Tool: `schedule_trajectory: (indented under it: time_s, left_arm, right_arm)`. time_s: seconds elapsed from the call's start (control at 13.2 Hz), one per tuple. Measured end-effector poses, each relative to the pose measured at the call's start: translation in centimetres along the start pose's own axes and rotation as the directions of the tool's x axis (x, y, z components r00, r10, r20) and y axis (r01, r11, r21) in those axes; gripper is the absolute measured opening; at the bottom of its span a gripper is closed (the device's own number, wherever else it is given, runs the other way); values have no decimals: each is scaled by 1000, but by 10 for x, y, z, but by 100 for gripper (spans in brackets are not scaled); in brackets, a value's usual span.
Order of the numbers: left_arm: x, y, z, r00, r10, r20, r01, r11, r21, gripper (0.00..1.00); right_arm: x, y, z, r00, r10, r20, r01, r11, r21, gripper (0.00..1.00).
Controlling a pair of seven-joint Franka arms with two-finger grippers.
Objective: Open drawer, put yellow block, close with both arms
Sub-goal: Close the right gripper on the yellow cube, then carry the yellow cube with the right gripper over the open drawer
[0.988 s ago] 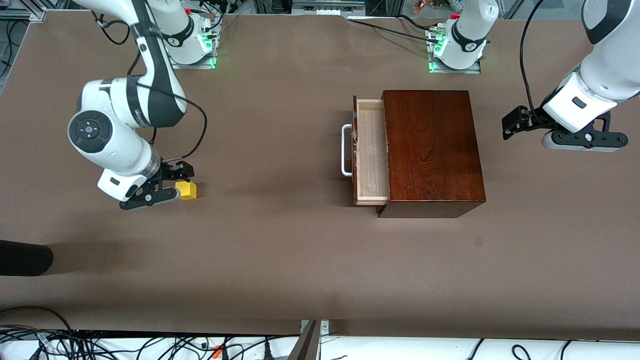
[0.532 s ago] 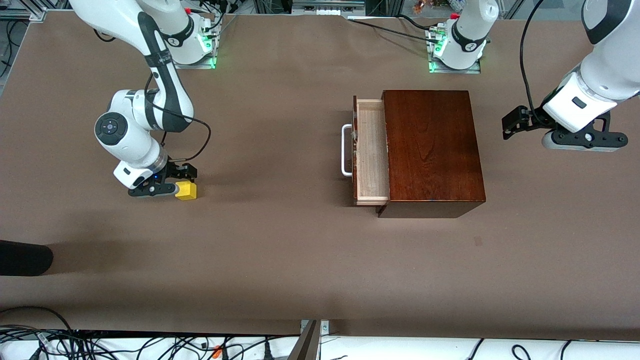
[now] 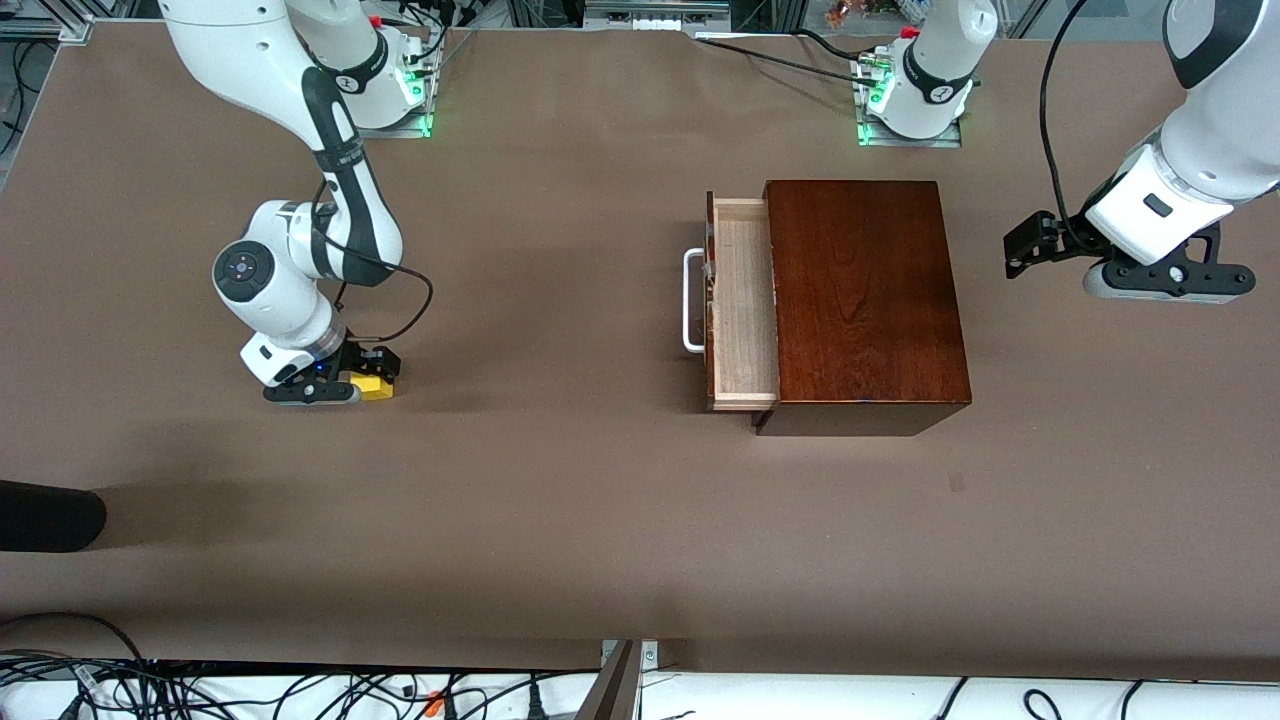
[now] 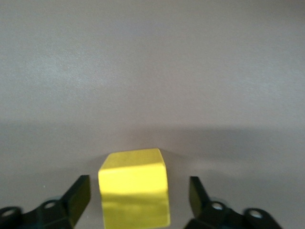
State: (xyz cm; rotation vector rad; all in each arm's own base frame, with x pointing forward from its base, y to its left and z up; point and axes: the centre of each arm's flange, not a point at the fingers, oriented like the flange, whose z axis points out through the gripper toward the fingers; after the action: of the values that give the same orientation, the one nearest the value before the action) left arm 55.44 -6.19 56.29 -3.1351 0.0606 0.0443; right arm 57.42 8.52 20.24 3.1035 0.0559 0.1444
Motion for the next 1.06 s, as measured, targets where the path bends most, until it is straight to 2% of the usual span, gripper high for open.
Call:
schedule_trajectory:
  time_s: [0.15,0.23,0.53,0.68,0.84,1.06]
  left_arm:
    - [0,0,0,1000,0,0,0,1000,0,100]
    - [0,0,0,1000,0,0,0,1000,0,100]
    - [0,0,0,1000,0,-1,0,1000,0,100]
    - [0,0,-1,1000,0,-1,0,1000,0,100]
    - [0,0,-1,1000,0,-1,0,1000,0,100]
    - [0,0,-1,1000,0,-1,0,1000,0,100]
  right_arm:
    - [5,-4,-1,1000,-7,-9,7,1000,0,61]
    - [7,-5,-2,1000,-12,-10,12,1000,1,55]
    - [13,-24,-14,998,-60,16,59,998,28,55]
    - [28,-64,-54,993,-119,29,116,990,79,55]
    - [44,-97,-106,982,-179,64,170,977,132,55]
    - [64,-127,-187,959,-267,97,248,954,171,55]
